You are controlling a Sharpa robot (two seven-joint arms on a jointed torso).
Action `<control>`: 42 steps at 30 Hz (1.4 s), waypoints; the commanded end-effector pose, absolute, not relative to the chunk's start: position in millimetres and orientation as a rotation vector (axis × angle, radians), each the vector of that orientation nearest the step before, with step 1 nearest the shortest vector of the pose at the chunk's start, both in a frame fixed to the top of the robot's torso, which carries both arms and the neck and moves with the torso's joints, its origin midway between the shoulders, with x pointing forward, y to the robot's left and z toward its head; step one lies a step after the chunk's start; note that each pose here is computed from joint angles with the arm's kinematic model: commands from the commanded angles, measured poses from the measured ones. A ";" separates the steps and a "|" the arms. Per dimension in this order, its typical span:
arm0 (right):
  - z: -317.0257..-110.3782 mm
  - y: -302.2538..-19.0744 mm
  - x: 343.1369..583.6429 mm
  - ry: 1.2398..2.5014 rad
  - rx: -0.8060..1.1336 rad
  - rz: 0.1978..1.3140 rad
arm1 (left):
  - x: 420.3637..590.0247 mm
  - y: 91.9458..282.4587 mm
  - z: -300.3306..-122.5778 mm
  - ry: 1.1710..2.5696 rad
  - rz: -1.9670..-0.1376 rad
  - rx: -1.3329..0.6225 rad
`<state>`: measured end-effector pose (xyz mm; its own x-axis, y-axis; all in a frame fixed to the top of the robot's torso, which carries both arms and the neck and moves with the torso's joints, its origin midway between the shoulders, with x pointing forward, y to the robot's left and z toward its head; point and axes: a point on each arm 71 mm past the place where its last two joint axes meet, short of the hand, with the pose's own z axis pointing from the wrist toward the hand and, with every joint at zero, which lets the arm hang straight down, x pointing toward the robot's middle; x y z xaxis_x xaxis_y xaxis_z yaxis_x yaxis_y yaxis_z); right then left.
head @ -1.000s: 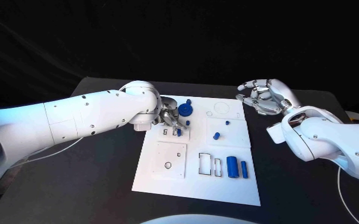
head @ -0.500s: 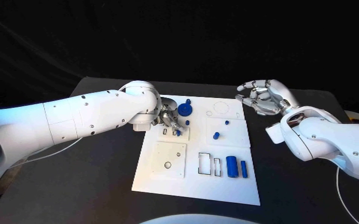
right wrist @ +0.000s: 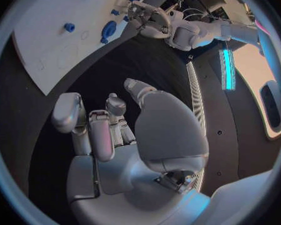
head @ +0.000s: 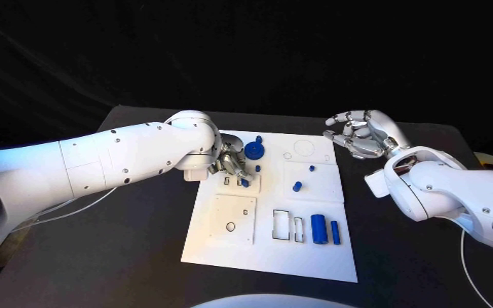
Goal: Assemble the parts on the task board
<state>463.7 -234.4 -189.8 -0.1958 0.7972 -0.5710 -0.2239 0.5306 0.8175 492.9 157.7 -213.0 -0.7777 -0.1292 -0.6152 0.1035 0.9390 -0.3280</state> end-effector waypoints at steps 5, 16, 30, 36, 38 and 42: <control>-191.8 -235.1 464.3 1.491 0.524 0.996 | 491.4 158.3 -212.9 2.451 -0.576 -0.196; -193.6 -238.2 465.7 1.483 0.531 0.986 | 489.5 165.1 -209.9 2.430 -0.600 -0.262; -193.9 -240.2 465.0 1.480 0.534 0.984 | 484.5 173.1 -204.6 2.335 -0.528 -0.172; -193.8 -240.6 464.7 1.479 0.534 0.984 | 485.0 173.6 -203.8 2.269 -0.449 -0.061; -193.7 -240.2 464.6 1.478 0.533 0.985 | 484.7 172.6 -204.2 2.259 -0.434 -0.033; -193.7 -239.5 464.5 1.479 0.532 0.988 | 483.5 170.5 -205.5 2.258 -0.420 -0.001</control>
